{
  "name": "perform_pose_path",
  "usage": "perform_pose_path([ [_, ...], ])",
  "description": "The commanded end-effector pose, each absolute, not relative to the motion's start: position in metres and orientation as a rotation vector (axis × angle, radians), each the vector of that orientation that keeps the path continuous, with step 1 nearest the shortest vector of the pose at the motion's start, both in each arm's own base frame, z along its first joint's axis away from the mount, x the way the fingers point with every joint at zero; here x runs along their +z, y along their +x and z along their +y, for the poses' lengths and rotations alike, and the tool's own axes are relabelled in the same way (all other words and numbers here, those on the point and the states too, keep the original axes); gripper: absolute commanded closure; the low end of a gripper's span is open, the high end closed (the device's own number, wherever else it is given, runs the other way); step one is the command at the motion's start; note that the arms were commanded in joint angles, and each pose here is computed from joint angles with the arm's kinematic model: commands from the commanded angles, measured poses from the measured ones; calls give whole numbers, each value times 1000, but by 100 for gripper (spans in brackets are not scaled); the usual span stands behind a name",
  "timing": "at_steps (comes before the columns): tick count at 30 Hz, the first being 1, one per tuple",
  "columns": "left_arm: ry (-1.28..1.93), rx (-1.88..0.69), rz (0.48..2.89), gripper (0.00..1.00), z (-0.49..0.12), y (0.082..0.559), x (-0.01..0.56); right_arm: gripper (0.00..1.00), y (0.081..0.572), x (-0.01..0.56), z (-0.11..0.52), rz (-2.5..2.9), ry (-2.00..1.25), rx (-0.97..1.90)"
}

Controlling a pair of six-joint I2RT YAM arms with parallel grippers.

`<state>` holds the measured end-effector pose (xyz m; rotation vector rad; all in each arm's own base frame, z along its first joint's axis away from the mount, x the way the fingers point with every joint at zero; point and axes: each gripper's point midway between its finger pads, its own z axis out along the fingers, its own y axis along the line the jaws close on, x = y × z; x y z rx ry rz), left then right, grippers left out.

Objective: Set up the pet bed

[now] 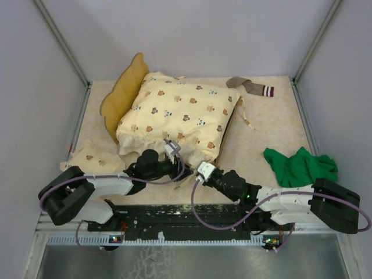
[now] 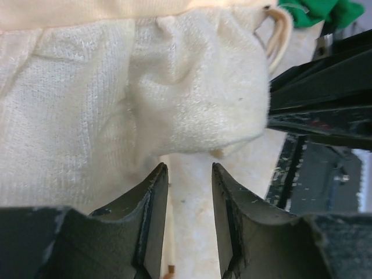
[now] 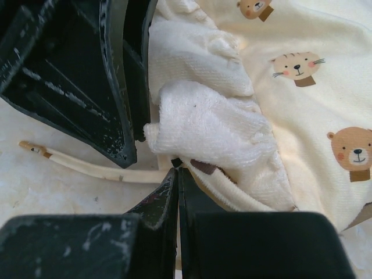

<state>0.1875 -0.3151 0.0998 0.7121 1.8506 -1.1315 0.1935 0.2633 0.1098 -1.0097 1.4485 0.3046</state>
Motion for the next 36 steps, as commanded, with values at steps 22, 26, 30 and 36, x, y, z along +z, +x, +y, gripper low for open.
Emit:
perform_pose_path([
  [22,827,-949,1565,99,-321,202,107,100,193,118,272,1438,-993,353],
  [26,828,-1037,1570,100,-320,181,111,100,201,114,277,1380,-1058,315],
  [30,805,-1105,1557,100,-317,170,118,100,211,129,291,1319,-1093,278],
  [36,789,-1167,1599,90,-318,161,115,100,210,153,300,1240,-1074,311],
])
